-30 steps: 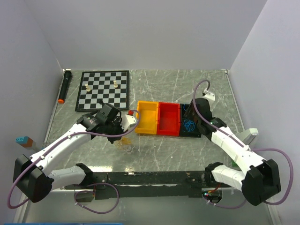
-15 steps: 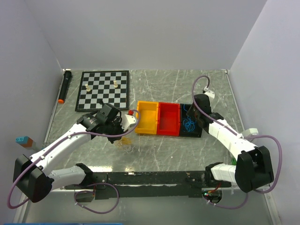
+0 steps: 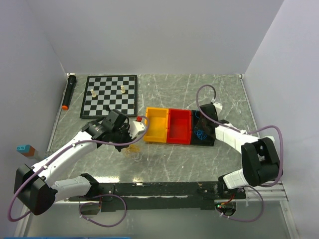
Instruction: Untangle the cables
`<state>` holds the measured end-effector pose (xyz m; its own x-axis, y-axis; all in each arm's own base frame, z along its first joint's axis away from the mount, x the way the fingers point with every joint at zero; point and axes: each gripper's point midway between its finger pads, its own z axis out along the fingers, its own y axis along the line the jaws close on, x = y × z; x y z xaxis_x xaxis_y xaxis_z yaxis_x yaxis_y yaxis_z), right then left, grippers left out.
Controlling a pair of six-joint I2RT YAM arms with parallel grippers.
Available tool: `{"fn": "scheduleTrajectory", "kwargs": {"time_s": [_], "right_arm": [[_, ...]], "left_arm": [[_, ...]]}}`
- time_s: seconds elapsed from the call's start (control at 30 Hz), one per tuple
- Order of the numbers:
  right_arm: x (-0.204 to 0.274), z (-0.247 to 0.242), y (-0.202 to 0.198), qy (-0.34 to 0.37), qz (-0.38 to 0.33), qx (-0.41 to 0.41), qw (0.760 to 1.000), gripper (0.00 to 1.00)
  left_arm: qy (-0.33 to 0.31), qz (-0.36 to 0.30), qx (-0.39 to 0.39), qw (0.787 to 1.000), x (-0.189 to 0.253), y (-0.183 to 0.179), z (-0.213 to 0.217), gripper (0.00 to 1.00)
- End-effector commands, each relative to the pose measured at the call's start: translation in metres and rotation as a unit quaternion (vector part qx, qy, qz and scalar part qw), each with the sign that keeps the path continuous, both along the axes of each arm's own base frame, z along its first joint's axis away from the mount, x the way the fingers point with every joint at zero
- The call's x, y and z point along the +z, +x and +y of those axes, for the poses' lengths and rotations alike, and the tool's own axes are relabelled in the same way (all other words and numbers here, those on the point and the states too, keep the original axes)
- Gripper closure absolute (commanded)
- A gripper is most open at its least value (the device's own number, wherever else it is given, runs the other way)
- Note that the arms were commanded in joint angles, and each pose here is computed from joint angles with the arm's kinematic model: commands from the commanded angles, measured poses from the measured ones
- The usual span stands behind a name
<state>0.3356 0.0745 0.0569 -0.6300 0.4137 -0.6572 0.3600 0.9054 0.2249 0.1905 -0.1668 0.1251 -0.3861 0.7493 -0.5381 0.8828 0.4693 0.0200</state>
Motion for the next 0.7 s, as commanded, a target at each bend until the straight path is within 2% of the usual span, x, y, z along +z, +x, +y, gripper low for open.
{"fn": "scheduleTrajectory", "kwargs": {"time_s": [0.0, 0.27, 0.37, 0.47, 0.67], "right_arm": [[0.009, 0.002, 0.020, 0.002, -0.025, -0.009, 1.000, 1.00], [-0.008, 0.013, 0.007, 0.020, 0.028, 0.014, 0.999, 1.00], [0.001, 0.020, 0.001, 0.040, 0.038, 0.022, 0.998, 0.84], [0.039, 0.022, 0.001, 0.058, -0.007, 0.028, 0.998, 0.67], [0.125, 0.011, 0.013, 0.048, -0.089, 0.029, 0.994, 0.60]], "left_arm": [[-0.005, -0.011, 0.005, 1.000, 0.002, 0.004, -0.002, 0.98], [-0.006, -0.008, 0.002, 1.000, 0.002, 0.004, -0.004, 0.98], [-0.008, -0.008, 0.001, 1.000, 0.002, 0.004, -0.005, 0.98], [-0.011, -0.004, 0.001, 1.000, 0.004, 0.004, -0.006, 0.98], [-0.013, -0.011, 0.001, 1.000, 0.008, 0.005, -0.006, 0.98]]}}
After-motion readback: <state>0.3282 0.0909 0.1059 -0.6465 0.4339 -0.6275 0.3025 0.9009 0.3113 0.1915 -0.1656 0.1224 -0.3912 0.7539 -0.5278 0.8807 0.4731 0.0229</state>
